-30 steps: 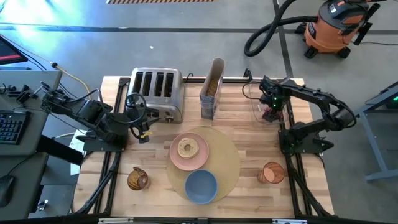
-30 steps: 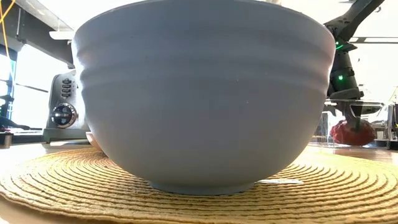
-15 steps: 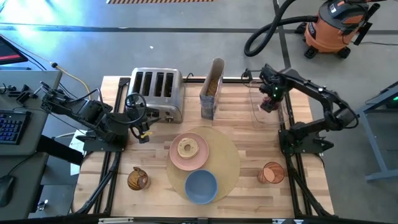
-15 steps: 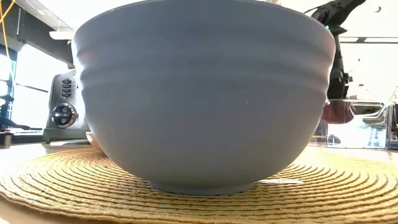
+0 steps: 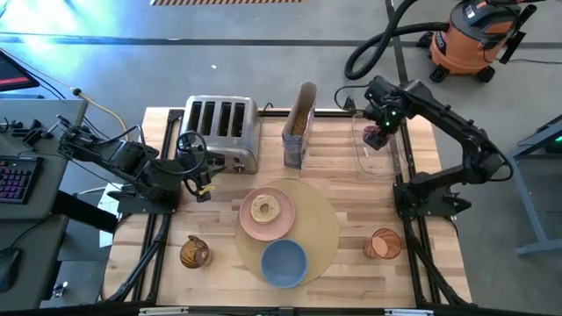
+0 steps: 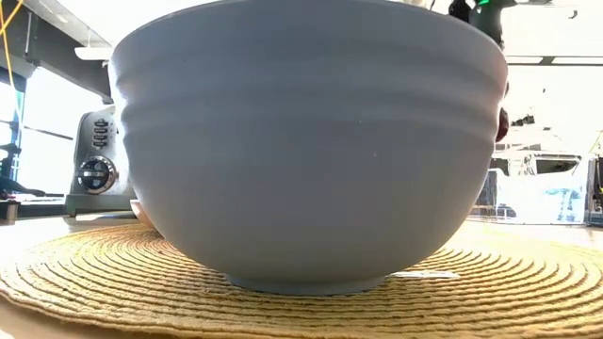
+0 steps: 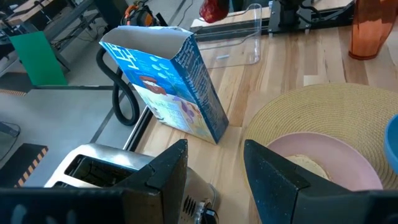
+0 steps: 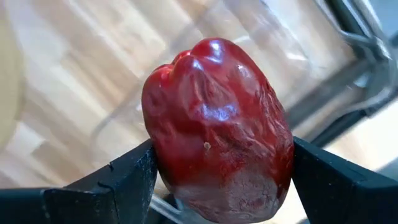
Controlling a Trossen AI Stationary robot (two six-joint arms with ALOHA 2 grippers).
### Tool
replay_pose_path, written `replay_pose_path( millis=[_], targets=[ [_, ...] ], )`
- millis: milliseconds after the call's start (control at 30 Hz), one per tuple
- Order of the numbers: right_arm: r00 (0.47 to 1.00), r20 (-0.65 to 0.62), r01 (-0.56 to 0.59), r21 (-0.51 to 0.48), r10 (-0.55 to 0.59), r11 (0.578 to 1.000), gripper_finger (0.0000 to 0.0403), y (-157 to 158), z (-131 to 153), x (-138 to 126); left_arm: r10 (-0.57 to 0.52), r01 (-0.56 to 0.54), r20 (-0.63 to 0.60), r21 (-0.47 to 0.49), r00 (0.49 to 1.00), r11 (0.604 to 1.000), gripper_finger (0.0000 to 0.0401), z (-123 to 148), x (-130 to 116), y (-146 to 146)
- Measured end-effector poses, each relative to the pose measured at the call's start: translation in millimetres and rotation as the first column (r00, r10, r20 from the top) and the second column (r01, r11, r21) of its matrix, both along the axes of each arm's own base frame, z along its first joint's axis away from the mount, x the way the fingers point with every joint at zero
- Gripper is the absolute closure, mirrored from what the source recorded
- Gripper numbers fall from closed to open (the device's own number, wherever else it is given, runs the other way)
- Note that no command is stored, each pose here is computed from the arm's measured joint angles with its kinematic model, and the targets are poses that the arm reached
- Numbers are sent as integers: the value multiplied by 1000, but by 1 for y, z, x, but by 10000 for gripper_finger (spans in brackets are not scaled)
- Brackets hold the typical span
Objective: Arrange a breakfast setting
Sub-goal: Put the red apple on the pink plate to the right of the toasted bagel
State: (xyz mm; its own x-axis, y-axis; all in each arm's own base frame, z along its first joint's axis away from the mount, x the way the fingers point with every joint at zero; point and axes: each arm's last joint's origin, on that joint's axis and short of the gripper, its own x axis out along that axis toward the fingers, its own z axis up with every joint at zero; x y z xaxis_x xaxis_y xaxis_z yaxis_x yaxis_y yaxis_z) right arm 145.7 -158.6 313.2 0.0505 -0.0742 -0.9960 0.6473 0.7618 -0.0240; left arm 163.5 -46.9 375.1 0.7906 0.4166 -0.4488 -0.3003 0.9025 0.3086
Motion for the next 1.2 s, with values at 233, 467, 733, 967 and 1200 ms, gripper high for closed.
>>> replay_pose_path(
  millis=[233,467,733,967,1200],
  targets=[
    [992,53,-121,44,118,992,107,27,-5,27,0,0,0,0,1000,1000,252,0,0,0],
    [957,147,-256,20,251,966,107,61,-5,58,0,0,0,0,1000,1000,252,0,0,0],
    [879,276,-394,-44,390,918,107,99,-2,87,0,0,0,0,1000,1000,252,0,0,0],
    [764,408,-492,-134,500,860,107,128,5,107,0,0,1,0,1000,1000,252,0,0,0],
    [576,521,-582,-279,630,763,107,156,15,127,2,-2,4,-10,1000,1000,252,0,0,0]
  ],
)
